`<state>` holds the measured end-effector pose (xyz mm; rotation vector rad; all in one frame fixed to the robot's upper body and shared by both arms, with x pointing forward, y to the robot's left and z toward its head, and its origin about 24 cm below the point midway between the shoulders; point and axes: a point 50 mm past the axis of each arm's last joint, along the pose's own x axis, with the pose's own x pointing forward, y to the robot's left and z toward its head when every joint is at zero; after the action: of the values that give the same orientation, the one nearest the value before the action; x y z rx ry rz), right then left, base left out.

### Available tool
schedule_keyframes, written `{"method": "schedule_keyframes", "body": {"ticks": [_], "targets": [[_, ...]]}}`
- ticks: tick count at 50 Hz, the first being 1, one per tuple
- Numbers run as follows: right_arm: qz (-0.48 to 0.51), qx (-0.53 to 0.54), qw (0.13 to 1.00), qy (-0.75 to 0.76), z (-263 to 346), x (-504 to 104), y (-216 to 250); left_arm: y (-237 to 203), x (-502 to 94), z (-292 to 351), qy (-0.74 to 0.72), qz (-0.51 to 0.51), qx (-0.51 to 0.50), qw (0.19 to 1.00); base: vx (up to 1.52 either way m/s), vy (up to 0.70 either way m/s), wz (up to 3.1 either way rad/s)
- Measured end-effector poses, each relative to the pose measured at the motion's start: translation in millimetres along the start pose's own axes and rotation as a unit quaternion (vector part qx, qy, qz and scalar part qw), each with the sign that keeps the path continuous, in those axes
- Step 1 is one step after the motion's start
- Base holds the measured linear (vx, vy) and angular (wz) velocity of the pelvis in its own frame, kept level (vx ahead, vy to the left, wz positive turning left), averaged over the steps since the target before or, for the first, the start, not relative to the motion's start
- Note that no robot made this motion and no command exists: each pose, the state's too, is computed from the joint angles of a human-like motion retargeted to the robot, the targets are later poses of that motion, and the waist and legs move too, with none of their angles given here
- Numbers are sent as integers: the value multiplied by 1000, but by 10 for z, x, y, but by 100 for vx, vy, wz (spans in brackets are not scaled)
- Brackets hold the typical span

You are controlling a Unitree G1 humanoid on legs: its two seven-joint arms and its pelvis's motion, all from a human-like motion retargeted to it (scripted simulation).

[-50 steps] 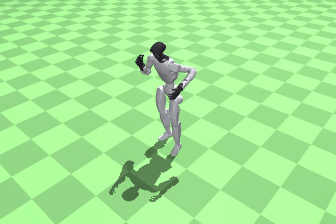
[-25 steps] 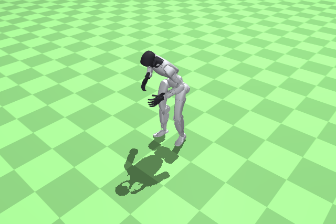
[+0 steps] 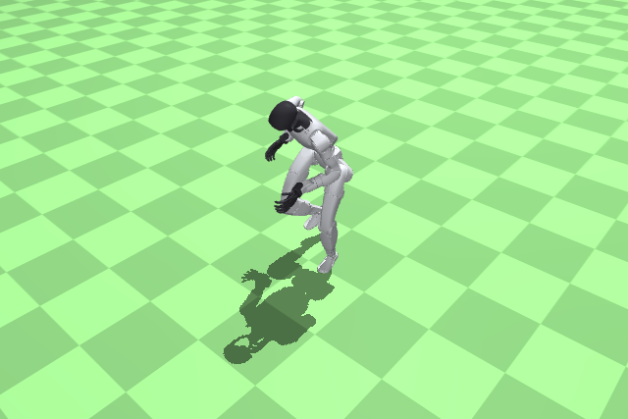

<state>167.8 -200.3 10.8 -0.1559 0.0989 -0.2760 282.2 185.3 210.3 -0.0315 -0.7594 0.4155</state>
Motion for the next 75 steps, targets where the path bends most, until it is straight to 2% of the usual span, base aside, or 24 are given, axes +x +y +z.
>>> {"method": "schedule_keyframes", "body": {"ticks": [2,5,7,11,15,19,22,25,29,34,38,42,44,47,50,53,56,59,62,64,66,70,73,75], "targets": [[-19,-19,1000,16,-27,-88,-306,-381,458,647,-138,2,-75,988,7,0,51],[39,-91,994,-37,252,-108,-599,-639,591,1578,-301,7,-188,935,7,0,14],[65,-98,992,-54,373,-129,-623,-553,450,1775,-351,-3,-218,911,16,-2,-27],[113,-41,991,-55,400,-131,-413,-148,64,1561,-366,-63,-153,916,28,-5,1],[182,-10,981,-60,380,126,-10,210,-320,1029,-204,-114,-100,967,30,-9,88],[186,51,975,-106,588,449,346,542,-899,212,131,-138,-117,975,21,-4,-36],[148,117,955,-227,1223,686,634,805,-1499,-319,328,-94,-68,937,13,1,-85],[147,205,881,-401,2199,578,777,1038,-1765,-398,389,-50,-24,920,13,-6,18],[127,208,746,-620,2923,-46,477,1184,-1484,7,330,-116,-17,937,25,-1,82],[150,220,680,-683,2836,-525,242,1102,-1298,267,272,-166,-36,947,20,6,41],[171,180,734,-632,2527,-522,182,897,-1070,396,166,-170,-53,970,6,10,26],[169,76,857,-480,1925,-171,235,281,-547,418,-8,-172,-109,979,-12,7,117],[179,23,919,-350,1368,14,288,-147,-177,683,-123,-136,-193,964,-16,1,179],[165,-10,968,-187,724,-93,57,-549,178,1421,-289,-112,-271,911,-12,-4,123],[222,-86,951,-199,895,-327,-267,-469,187,1975,-427,-50,-279,859,2,-4,13],[292,-109,922,-229,1141,-445,-297,-134,-35,1988,-477,18,-275,834,11,-14,-22],[296,-47,919,-255,1234,-347,-168,108,-237,1802,-443,14,-256,859,-3,-20,-44],[266,27,876,-401,1740,-48,116,202,-407,1392,-330,-65,-136,932,-20,-18,-100],[178,105,757,-620,2805,29,306,496,-656,690,-91,-136,-6,986,-21,-14,-188],[149,158,656,-722,3487,-192,402,848,-978,275,94,-145,41,984,-18,-11,-151],[128,182,579,-785,3843,-496,412,1194,-1334,91,231,-136,80,960,-9,-8,-49],[39,163,522,-836,3689,-761,276,1527,-1539,260,299,-164,144,929,9,-7,33],[-10,142,575,-805,3148,-693,218,1501,-1467,401,249,-165,153,942,17,1,-62],[28,114,655,-746,2789,-590,293,1426,-1390,401,204,-109,122,965,11,5,-123]]}}
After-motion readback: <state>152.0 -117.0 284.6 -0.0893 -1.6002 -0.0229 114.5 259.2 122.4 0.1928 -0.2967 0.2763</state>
